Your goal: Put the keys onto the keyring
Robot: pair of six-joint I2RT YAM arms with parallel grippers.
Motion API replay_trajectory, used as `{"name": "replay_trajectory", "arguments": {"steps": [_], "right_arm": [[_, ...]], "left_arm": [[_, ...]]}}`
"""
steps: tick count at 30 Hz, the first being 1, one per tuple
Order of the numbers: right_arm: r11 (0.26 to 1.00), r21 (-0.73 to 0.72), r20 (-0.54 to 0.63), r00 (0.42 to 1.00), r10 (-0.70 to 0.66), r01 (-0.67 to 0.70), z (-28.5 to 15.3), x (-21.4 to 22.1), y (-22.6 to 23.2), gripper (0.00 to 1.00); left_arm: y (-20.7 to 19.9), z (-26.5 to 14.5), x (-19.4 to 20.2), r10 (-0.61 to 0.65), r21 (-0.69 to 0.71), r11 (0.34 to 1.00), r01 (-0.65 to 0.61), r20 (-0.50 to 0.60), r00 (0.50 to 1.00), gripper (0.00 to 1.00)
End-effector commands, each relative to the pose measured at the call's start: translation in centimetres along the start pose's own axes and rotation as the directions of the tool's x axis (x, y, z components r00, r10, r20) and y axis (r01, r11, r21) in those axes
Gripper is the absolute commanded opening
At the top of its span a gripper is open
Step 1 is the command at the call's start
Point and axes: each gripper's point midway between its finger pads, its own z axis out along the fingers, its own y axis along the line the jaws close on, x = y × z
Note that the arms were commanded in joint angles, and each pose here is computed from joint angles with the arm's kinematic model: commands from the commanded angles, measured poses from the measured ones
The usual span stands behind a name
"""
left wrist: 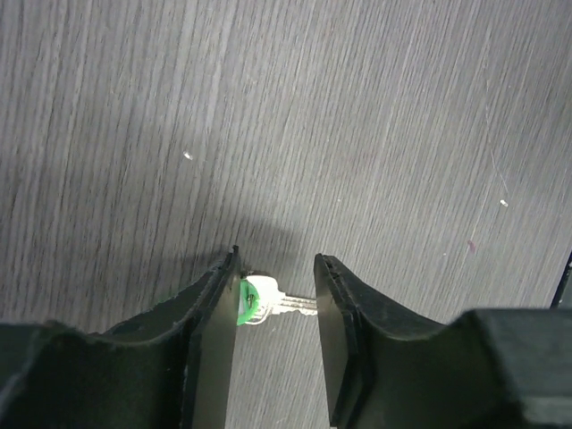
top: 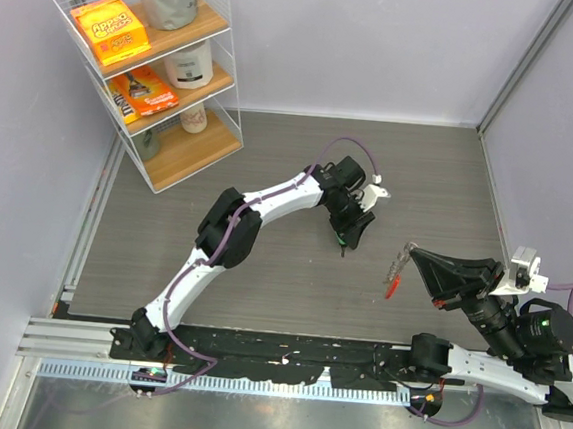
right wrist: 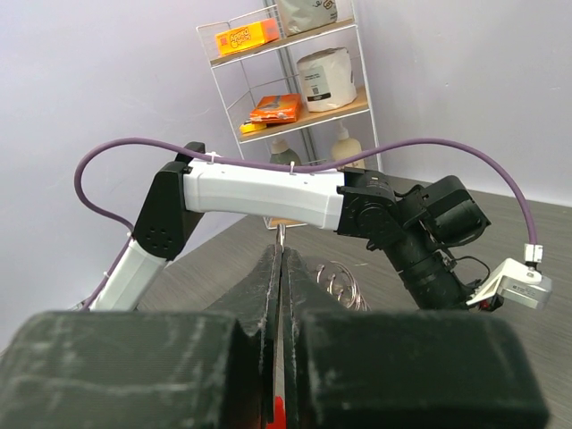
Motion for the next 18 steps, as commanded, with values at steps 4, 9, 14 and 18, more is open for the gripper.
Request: {"name": "replay_trajectory", "arguments": {"steps": [4, 9, 14, 18], "right_arm": [[0.998, -0.022, 0.063, 0.996, 0.061, -0.06, -0.3, -2.0, 0.3, 0.06], [0.997, -0.029, 0.066, 0.995, 0.07, -0.068, -0.3, -2.1, 0.4, 0.05], [0.997, -0.031, 0.062, 0.996, 0.069, -0.067, -0.3, -2.0, 0.5, 0.05], [0.997, -0.041, 0.054, 0.996, 0.069, -0.067, -0.1, -1.9, 0.8, 0.05]], "left_arm": [[-0.5, -0.5, 0.2, 0.005, -0.006, 1.0, -0.005, -0.007, 1.0, 0.36], [-0.4, -0.5, 0.1, -0.004, -0.01, 1.0, 0.004, -0.003, 1.0, 0.18], [-0.5, -0.9, -0.2, 0.002, -0.023, 1.0, -0.002, 0.008, 1.0, 0.0], [-1.4, -2.1, -1.3, 0.013, -0.024, 1.0, -0.011, 0.054, 0.998, 0.0]]}}
